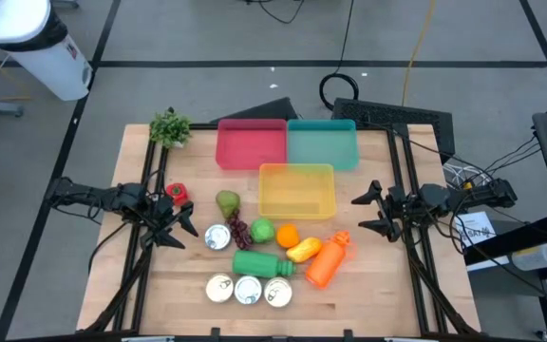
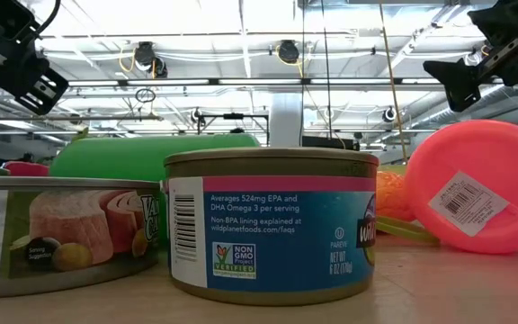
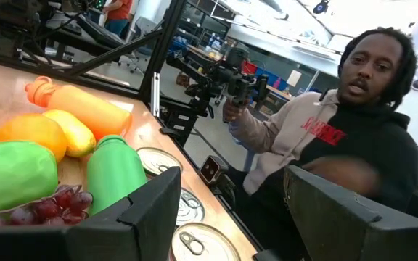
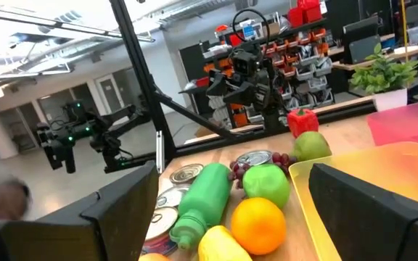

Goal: Pick & Place Food Item
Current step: Put the orange water bottle into the green bin

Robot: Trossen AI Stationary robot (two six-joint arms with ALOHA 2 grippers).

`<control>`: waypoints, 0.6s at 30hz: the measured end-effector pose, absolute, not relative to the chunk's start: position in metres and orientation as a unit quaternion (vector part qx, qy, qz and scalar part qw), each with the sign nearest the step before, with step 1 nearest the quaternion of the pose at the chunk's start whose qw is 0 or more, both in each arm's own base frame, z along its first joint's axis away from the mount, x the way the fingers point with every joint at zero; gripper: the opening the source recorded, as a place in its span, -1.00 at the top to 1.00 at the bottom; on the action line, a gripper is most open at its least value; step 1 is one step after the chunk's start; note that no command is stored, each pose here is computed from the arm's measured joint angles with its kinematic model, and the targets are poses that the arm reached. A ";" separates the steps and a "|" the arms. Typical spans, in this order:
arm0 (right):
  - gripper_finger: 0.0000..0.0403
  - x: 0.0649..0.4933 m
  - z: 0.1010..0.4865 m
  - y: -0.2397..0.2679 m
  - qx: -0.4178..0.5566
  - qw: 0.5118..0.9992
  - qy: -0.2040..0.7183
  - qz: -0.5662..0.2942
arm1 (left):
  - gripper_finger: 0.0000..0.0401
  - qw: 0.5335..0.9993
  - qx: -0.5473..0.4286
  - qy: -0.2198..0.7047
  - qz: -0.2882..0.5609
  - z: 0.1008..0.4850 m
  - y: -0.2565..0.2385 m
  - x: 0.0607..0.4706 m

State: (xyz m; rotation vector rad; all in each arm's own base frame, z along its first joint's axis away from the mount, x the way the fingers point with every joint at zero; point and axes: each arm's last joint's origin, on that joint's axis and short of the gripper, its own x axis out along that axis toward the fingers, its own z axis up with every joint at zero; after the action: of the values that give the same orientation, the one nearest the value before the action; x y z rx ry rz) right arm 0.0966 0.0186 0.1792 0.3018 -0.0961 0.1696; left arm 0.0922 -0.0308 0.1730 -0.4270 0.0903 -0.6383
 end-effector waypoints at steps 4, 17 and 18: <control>-0.68 0.097 0.179 0.019 0.105 0.990 -0.051 0.082 | -0.26 0.926 -0.208 0.044 -0.311 0.173 -0.031 0.092; -0.68 0.096 0.183 0.018 0.132 0.986 -0.069 0.076 | -0.26 0.926 -0.208 0.044 -0.311 0.173 -0.031 0.092; -0.68 0.096 0.184 0.018 0.134 0.985 -0.076 0.073 | -0.26 0.926 -0.208 0.044 -0.311 0.173 -0.031 0.092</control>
State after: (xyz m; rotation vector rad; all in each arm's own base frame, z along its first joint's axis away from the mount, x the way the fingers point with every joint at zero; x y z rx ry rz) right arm 0.0961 0.0176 0.1841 0.2688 -0.1529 0.1458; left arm 0.0922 -0.0308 0.1730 -0.4273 0.0903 -0.6382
